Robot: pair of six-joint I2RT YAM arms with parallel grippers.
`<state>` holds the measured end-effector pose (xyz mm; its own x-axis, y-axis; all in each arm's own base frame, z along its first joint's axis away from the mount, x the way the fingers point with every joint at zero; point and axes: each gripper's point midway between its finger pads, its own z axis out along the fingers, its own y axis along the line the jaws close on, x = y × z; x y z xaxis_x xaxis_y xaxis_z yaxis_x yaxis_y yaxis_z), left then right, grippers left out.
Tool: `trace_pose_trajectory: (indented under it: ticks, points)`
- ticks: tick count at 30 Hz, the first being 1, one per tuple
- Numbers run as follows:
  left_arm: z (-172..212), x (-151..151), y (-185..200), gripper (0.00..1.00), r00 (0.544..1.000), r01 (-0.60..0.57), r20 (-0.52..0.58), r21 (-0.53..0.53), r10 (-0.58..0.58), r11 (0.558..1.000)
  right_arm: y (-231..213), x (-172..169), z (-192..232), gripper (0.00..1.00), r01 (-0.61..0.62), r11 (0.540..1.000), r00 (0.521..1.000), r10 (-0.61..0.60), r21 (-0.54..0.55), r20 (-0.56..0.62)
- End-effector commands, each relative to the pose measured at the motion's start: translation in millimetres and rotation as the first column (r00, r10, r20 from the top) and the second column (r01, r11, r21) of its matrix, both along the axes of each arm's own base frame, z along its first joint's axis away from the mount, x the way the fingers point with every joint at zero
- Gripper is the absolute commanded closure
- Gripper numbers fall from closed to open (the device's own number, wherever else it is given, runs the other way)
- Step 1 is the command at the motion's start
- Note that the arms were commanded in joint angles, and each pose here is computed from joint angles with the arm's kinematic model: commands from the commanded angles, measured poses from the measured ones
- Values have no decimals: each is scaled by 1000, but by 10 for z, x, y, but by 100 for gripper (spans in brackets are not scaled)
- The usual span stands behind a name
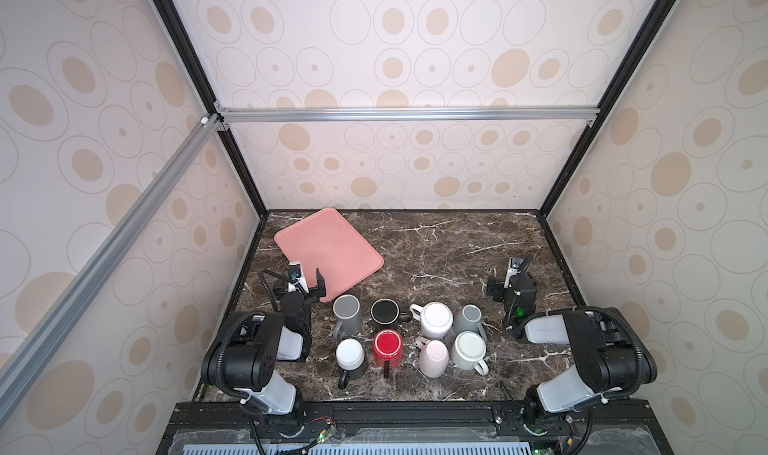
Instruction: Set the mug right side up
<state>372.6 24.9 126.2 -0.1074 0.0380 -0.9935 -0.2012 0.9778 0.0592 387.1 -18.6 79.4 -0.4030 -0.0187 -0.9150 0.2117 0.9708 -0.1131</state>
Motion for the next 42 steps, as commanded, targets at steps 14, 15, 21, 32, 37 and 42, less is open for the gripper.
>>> trace_pose_trajectory:
  ticks: [14, 15, 21, 32, 37, 42]
  points:
    - [492, 97, 27, 1, 989, -149, -2, 64, 150, 987, -230, 47, 825, 1, 206, 973, 978, -205, 103, -26]
    - [564, 67, 46, 1, 986, -164, 21, 46, 163, 985, -228, 47, 892, 1, 219, 965, 976, -220, 142, -11]
    - [1064, -427, 417, 0, 866, -285, 285, -395, 411, 873, -238, -80, 767, 0, 382, 704, 898, -436, 598, -60]
    - [1509, -231, -200, 1, 894, 225, 435, -639, 105, 736, 1233, 408, 812, 0, -95, 739, 982, 179, 667, -59]
    - [1475, -334, -418, 1, 877, 382, 481, -707, 8, 595, 1948, 468, 726, 0, -202, 708, 927, 362, 677, -102]
    - [1363, -311, -664, 1, 898, 417, 422, -728, -123, 544, 2659, 452, 486, 8, -287, 736, 838, 503, 613, -212]
